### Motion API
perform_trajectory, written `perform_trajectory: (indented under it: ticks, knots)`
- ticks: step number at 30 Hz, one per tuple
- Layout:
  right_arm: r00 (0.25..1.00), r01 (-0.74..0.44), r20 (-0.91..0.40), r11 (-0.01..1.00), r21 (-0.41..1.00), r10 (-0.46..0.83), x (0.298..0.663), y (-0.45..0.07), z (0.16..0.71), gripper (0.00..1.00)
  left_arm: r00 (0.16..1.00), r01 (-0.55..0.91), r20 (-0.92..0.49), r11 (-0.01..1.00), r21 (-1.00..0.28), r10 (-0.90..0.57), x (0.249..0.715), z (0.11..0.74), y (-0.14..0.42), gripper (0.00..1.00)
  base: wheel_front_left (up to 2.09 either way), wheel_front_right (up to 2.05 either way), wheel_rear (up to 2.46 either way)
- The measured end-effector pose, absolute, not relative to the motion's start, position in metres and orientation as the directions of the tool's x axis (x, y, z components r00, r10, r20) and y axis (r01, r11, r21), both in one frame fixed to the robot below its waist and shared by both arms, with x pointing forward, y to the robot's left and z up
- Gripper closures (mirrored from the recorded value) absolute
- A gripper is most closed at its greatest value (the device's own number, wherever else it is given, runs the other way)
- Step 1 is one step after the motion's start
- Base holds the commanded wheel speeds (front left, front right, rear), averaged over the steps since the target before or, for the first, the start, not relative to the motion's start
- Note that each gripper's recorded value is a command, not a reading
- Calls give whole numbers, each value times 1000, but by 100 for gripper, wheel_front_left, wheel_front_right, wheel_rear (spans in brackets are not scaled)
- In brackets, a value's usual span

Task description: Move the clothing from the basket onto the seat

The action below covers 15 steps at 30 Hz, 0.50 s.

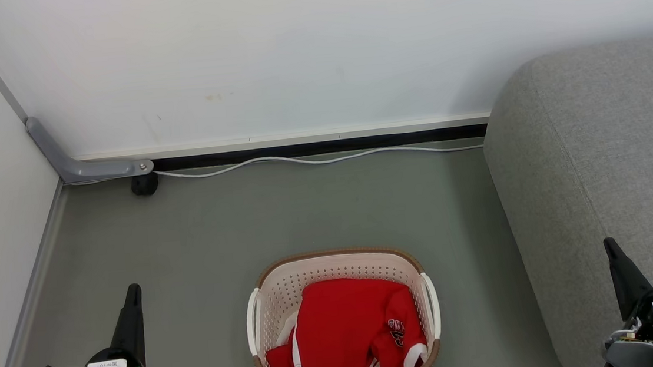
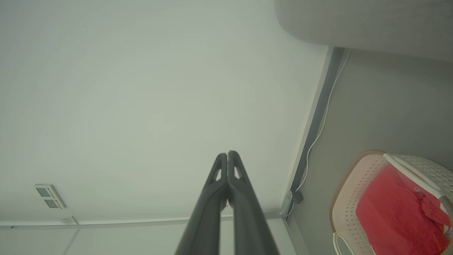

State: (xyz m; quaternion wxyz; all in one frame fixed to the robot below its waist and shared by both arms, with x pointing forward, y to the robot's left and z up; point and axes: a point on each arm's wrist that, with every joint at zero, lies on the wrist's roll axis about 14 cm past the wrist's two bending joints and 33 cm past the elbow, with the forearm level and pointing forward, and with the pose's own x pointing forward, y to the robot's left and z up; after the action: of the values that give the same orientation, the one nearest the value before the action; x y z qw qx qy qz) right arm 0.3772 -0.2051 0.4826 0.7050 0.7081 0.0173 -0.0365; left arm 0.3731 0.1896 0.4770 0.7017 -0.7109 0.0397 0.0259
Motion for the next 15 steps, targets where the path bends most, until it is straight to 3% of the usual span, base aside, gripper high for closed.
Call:
perform_trajectory:
  ticks: [15]
  knots:
    - [997,76,-76,-5,997,-27,377,-205,483,100,996,-93,-93,-12,-996,-20,373,477,190,100,0,0,0]
